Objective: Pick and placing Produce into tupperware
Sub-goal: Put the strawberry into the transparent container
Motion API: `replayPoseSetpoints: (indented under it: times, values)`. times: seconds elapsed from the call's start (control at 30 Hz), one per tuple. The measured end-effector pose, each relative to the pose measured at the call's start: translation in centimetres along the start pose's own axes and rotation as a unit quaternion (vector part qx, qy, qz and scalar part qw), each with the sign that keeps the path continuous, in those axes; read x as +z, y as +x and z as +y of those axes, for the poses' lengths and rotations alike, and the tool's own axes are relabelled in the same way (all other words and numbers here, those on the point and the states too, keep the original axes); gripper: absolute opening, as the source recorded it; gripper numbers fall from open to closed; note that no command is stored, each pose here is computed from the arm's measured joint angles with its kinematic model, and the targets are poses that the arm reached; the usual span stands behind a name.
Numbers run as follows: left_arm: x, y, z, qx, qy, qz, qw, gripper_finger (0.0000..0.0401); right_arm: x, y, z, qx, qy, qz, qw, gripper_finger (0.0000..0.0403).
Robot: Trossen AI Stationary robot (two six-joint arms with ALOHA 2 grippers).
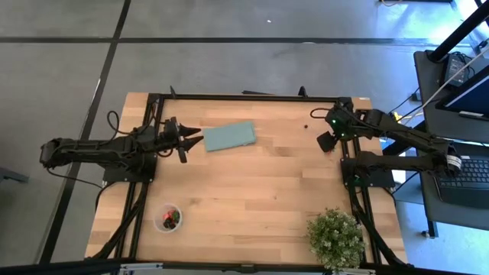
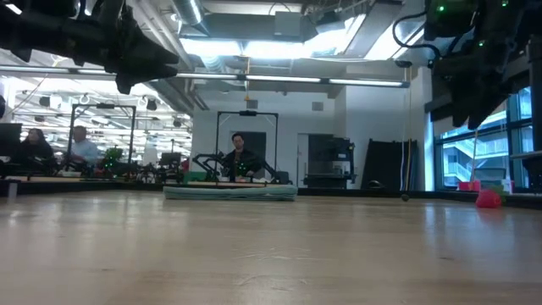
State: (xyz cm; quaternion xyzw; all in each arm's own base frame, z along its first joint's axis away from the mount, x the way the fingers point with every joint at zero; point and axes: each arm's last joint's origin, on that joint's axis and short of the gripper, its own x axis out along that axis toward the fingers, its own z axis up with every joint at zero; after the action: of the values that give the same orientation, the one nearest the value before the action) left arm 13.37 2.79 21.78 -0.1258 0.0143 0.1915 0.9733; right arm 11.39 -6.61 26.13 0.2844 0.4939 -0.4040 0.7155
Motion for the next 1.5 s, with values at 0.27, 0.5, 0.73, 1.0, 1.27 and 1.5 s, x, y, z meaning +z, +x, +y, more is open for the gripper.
replayPoseSetpoints:
  times: [0.27,0.5,0.73,1.0,1.27,1.5]
  values:
    - [0.0,0.0,0.0,0.000,0.000,0.001,1.000,0.0149,0.1,0.0,0.0,0.002,-0.013,-0.004,1.000,0.0303]
    - [0.0,0.0,0.0,0.000,0.000,0.001,1.000,0.0151,-0.3,0.5,-0.1,-0.020,-0.024,0.054,0.998,0.0304]
    - [0.0,0.0,0.0,0.000,-0.001,0.001,1.000,0.0159,-0.7,3.8,0.6,-0.002,-0.026,0.093,0.995,0.0304]
    - [0.0,0.0,0.0,0.000,-0.011,0.001,1.000,0.0149,-2.4,8.1,0.6,0.005,-0.007,0.090,0.996,0.0304]
    - [0.0,0.0,0.0,0.000,-0.011,0.002,1.000,0.0148,-2.6,9.1,0.3,-0.048,0.027,0.086,0.995,0.0304]
    - [-0.1,0.0,0.0,0.001,-0.010,0.005,1.000,0.0157,-3.1,10.7,0.3,-0.065,0.037,0.092,0.993,0.0304]
